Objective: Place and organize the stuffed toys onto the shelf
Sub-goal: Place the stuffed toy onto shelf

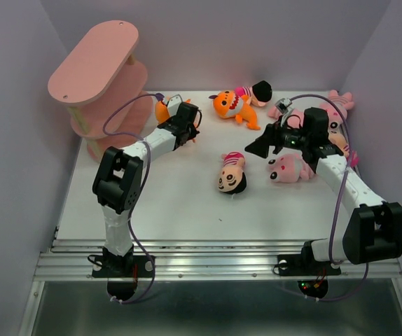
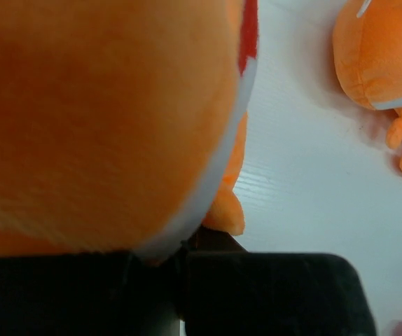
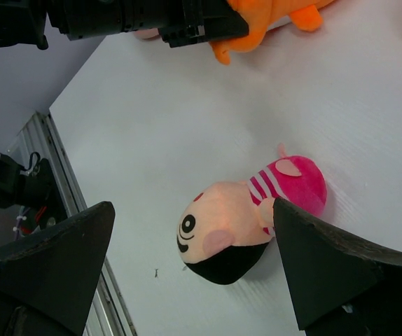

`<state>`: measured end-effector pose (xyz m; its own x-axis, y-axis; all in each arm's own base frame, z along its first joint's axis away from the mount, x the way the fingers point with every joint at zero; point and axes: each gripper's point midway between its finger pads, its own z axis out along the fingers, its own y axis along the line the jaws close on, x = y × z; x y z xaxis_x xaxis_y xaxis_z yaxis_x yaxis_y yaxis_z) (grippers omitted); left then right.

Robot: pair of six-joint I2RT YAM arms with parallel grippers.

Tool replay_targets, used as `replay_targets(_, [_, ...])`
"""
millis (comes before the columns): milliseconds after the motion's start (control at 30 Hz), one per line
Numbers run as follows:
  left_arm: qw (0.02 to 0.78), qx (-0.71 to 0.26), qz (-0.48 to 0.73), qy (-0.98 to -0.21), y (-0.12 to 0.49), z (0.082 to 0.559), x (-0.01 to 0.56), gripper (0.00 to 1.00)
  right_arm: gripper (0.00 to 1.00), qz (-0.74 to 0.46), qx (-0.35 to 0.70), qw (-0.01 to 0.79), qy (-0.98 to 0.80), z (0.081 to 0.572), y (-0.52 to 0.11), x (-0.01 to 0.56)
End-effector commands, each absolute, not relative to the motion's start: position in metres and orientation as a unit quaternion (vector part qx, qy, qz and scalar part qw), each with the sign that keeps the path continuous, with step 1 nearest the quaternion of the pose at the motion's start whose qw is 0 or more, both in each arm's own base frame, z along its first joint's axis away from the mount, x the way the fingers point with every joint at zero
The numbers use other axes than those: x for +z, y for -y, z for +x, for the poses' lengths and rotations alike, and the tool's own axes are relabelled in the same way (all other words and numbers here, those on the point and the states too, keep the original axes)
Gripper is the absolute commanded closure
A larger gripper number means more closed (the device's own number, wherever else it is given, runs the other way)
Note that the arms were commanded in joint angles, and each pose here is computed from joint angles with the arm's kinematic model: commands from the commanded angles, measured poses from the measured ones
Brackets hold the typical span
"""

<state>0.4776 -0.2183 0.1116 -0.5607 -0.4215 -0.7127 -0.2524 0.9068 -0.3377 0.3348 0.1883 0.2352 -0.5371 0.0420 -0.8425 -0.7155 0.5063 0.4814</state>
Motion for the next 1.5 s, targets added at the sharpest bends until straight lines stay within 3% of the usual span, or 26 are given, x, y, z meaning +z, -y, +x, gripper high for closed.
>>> replay_targets(0, [0.416,-0.182,-0.181,-0.873,0.256,0.485,0.13,1.0,0.0,-0.233,0.441,0.455,-0.737,0.335,-0.182,0.251])
replay_targets(400, [0.39,-0.289,-0.128,-0.865,0.332,0.481,0.146,1.0,0.0,-0.22,0.44,0.46,-0.739,0.336,-0.17,0.252])
replay_targets(700, [0.435,-0.354,-0.076,-0.824,0.356,0.482,0.224,1.0,0.0,-0.215,0.441,0.46,-0.74,0.337,-0.165,0.251])
replay_targets(867, [0.494,-0.337,-0.072,-0.798,0.333,0.477,0.282,1.0,0.0,-0.213,0.443,0.458,-0.741,0.336,-0.162,0.249])
replay_targets(1067, [0.511,-0.289,-0.078,-0.806,0.295,0.459,0.302,1.0,0.0,-0.218,0.449,0.454,-0.738,0.332,-0.164,0.249])
replay_targets(1467, [0.484,-0.232,-0.143,-0.832,0.238,0.451,0.247,1.0,0.0,-0.232,0.453,0.462,-0.726,0.328,-0.163,0.25])
